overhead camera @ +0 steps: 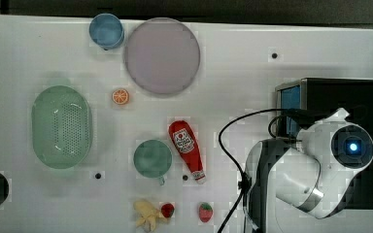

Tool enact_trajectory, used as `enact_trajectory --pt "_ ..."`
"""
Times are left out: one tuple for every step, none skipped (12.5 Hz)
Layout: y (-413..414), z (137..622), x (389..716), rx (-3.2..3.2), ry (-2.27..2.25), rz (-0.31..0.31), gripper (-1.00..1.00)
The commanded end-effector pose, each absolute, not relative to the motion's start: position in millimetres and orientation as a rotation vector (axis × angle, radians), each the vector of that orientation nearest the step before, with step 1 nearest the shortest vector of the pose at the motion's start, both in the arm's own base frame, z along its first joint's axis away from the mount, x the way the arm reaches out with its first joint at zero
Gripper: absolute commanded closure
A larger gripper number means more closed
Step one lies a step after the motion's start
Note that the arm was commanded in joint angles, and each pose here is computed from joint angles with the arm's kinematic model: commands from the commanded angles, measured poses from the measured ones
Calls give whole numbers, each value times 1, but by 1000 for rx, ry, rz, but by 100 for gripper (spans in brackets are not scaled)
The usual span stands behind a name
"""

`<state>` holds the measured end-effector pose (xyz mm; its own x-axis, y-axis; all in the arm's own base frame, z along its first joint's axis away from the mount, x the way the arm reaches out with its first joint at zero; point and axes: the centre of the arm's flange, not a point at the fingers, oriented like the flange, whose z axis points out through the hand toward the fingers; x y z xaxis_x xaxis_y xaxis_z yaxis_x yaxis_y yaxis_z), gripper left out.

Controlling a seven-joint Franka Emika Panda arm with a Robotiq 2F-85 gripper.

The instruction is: Flap open oven.

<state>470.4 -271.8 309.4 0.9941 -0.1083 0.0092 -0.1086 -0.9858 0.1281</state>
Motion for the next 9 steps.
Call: enact_trajectory --pt "-249 309 482 3005 -33 10 65" --pt "-241 308 486 2987 2 -4 65" --pt "-231 306 490 2959 14 -22 65" --pt "-221 303 492 2925 5 -41 65" --pt "-209 300 495 2893 -7 -52 65" --pt "-197 296 496 2868 -15 -66 65" --pt "-185 291 498 2845 -17 -81 65" --pt "-174 287 500 2824 5 -92 65" --pt "-163 282 502 2802 35 -110 65"
